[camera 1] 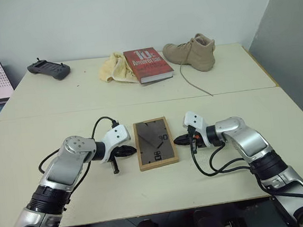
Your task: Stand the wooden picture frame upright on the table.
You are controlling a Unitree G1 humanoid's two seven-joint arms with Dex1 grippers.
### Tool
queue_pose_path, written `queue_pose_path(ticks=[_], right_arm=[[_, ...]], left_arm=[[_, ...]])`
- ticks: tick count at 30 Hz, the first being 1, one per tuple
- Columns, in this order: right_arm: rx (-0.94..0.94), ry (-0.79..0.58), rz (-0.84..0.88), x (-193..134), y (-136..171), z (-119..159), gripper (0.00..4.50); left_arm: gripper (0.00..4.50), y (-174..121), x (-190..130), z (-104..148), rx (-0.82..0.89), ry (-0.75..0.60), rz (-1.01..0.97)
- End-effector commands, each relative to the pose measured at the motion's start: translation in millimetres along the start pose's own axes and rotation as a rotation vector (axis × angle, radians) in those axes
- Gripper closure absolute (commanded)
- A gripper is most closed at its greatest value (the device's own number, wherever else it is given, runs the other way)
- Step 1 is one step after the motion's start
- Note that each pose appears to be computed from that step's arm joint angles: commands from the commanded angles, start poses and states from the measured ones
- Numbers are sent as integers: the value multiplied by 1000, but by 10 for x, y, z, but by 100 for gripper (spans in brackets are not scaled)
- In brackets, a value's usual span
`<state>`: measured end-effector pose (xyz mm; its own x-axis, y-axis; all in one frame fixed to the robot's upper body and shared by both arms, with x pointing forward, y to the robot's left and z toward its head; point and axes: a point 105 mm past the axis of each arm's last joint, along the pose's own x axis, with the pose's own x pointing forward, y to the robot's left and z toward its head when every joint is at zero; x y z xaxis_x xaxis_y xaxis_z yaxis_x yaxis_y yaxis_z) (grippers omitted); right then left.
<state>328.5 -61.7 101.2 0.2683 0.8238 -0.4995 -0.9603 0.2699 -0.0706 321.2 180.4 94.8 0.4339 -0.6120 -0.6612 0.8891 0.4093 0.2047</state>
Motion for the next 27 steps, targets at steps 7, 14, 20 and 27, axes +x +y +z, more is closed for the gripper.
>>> queue_pose_path(ticks=[7,14,20,27], right_arm=[[-124,29,-198,-304,-372,-66,450],[-152,48,-185,-288,-366,-159,450],[-153,19,-147,-208,-245,-110,450],[-156,-4,-102,-39,-94,-55,450]], left_arm=[[386,-56,-530,-27,-557,-197,-183],[232,-130,-735,47,-1116,-312,-380],[99,-338,-525,-53,-1250,-304,-448],[2,-474,-280,-177,-1298,-270,-432]])
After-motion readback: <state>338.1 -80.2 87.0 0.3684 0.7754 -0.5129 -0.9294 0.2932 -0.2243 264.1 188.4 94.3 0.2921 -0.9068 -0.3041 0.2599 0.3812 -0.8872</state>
